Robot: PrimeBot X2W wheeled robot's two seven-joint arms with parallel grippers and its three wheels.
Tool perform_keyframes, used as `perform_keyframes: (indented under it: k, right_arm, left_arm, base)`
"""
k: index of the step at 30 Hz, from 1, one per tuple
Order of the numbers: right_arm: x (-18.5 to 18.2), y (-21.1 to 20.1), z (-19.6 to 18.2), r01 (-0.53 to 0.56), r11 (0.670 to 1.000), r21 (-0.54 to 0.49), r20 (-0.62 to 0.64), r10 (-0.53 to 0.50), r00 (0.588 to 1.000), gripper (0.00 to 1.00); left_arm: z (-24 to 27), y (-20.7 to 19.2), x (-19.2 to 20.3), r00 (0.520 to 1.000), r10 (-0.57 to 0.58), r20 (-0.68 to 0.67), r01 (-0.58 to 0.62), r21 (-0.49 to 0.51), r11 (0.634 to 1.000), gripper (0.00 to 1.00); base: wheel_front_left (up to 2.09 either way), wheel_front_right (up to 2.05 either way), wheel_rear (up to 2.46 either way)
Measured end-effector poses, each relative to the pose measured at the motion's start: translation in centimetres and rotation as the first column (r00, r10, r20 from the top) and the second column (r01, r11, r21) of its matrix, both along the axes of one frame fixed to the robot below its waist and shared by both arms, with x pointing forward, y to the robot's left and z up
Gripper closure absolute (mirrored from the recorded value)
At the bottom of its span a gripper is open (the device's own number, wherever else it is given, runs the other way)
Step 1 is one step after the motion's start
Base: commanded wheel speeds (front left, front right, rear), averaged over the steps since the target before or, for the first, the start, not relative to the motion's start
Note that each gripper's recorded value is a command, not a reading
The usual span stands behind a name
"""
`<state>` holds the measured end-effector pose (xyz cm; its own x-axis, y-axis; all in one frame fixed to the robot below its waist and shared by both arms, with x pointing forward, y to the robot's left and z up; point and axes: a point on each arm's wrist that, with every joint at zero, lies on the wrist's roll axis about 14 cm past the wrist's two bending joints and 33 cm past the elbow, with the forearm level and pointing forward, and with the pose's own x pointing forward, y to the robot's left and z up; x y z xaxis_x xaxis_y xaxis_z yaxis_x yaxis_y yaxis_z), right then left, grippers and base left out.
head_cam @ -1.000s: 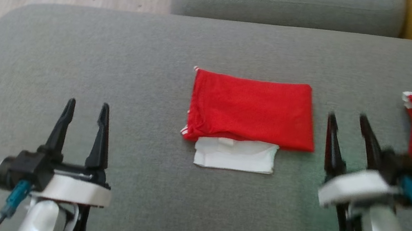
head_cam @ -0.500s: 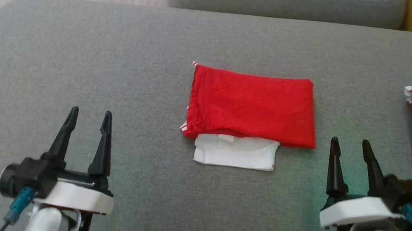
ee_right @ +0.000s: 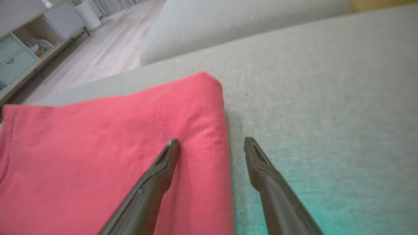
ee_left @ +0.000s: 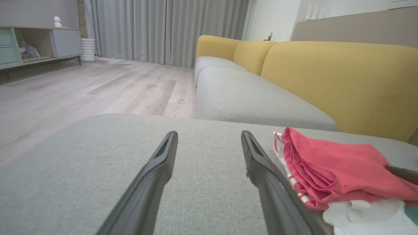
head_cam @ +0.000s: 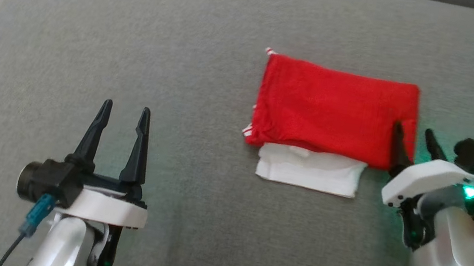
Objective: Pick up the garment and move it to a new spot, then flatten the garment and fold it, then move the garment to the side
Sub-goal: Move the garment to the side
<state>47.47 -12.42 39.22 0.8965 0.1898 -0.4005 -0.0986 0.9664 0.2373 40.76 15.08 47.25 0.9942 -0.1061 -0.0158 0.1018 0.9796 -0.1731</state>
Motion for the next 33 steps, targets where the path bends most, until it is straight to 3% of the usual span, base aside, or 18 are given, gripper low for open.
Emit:
perform_keyframes:
  k: [6, 7, 8, 9, 13, 24, 33]
  right_arm:
    - [0.8, 2.3, -2.7, -0.077, 0.997, -0.007, -0.14, 0.075, 0.987, 0.0]
    - [1.0, 2.5, -2.7, -0.09, 0.996, -0.018, -0.148, 0.086, 0.985, 0.05]
    - [1.2, 2.6, -2.7, -0.097, 0.995, -0.021, -0.154, 0.092, 0.984, 0.65]
    - [1.2, 2.7, -2.7, -0.102, 0.994, -0.024, -0.159, 0.097, 0.983, 1.0]
    - [0.8, 3.4, -2.2, -0.139, 0.989, -0.049, -0.138, 0.131, 0.982, 1.0]
    - [-0.3, 1.5, 2.0, -0.191, 0.951, -0.245, 0.05, 0.209, 0.977, 1.0]
    - [-0.5, -7.6, 5.9, -0.125, 0.859, -0.497, 0.088, 0.193, 0.977, 1.0]
  left_arm:
    - [-0.7, 1.0, -0.1, 0.999, 0.025, -0.021, -0.025, 0.01, 1.0, 0.0]
    - [-0.5, 1.1, -0.1, 0.999, 0.029, -0.016, -0.029, 0.009, 1.0, 0.0]
    - [-0.3, 1.2, 0.0, 0.999, 0.032, -0.011, -0.032, 0.007, 0.999, 0.0]
    - [0.0, 1.3, 0.1, 0.999, 0.034, -0.004, -0.034, 0.008, 0.999, 0.0]
    - [0.7, 1.2, 0.0, 0.999, 0.033, 0.016, -0.033, 0.008, 0.999, 0.0]
    - [2.4, -2.4, 0.8, 0.995, -0.069, 0.07, 0.07, -0.002, 0.998, 0.0]
    - [2.2, -7.0, 1.6, 0.978, -0.196, 0.072, 0.196, -0.004, 0.981, 0.0]
  base:
    - [0.0, 0.0, 0.0]
    - [0.0, 0.0, 0.0]
    - [0.0, 0.0, 0.0]
    - [0.0, 0.0, 0.0]
    - [0.0, 0.0, 0.0]
    - [0.0, 0.0, 0.0]
    - [0.0, 0.0, 0.0]
